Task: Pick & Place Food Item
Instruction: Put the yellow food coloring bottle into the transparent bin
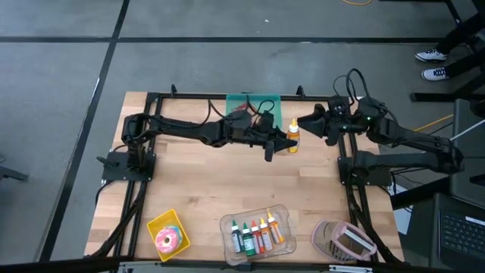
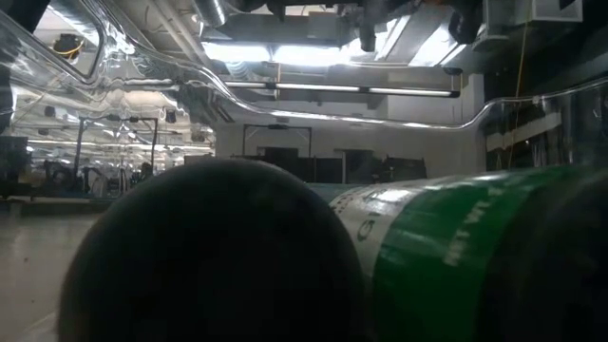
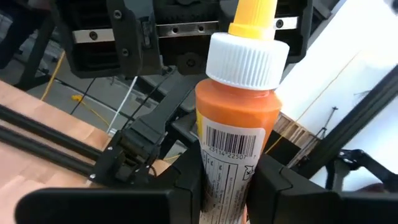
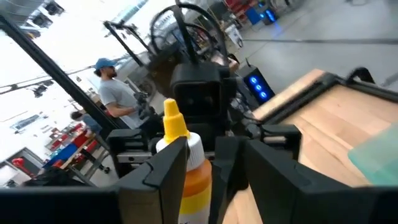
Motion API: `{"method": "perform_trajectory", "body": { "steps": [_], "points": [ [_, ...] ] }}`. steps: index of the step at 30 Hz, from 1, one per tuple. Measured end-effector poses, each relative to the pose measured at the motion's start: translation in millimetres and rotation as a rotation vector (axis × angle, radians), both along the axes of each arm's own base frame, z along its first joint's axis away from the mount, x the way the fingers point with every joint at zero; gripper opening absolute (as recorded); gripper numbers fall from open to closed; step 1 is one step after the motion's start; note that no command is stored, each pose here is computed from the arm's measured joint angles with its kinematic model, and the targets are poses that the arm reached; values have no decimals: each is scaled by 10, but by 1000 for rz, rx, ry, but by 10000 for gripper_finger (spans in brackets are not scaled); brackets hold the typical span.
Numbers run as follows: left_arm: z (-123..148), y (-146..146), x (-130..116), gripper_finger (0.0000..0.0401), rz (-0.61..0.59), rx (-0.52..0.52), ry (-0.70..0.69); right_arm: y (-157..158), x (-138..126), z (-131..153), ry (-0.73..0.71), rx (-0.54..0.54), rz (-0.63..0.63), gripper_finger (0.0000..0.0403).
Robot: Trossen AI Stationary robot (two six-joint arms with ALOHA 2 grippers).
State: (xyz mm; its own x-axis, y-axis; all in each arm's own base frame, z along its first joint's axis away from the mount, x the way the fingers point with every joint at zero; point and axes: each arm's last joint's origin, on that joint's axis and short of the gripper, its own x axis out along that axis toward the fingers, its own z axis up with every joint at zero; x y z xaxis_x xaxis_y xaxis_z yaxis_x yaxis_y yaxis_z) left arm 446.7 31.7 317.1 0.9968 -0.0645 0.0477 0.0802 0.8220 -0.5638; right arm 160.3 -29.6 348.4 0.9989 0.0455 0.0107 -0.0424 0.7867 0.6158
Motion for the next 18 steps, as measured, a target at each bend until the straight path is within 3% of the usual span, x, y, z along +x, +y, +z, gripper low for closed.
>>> {"method": "perform_trajectory", "body": {
  "steps": [8, 18],
  "points": [
    [-83, 101, 6, 74, 28, -32, 57, 85, 1, 133, -136, -48, 102, 165],
    [-21, 1, 11, 74, -8, -31, 0, 95, 29, 50, -56, -51, 65, 165]
  ]
}}
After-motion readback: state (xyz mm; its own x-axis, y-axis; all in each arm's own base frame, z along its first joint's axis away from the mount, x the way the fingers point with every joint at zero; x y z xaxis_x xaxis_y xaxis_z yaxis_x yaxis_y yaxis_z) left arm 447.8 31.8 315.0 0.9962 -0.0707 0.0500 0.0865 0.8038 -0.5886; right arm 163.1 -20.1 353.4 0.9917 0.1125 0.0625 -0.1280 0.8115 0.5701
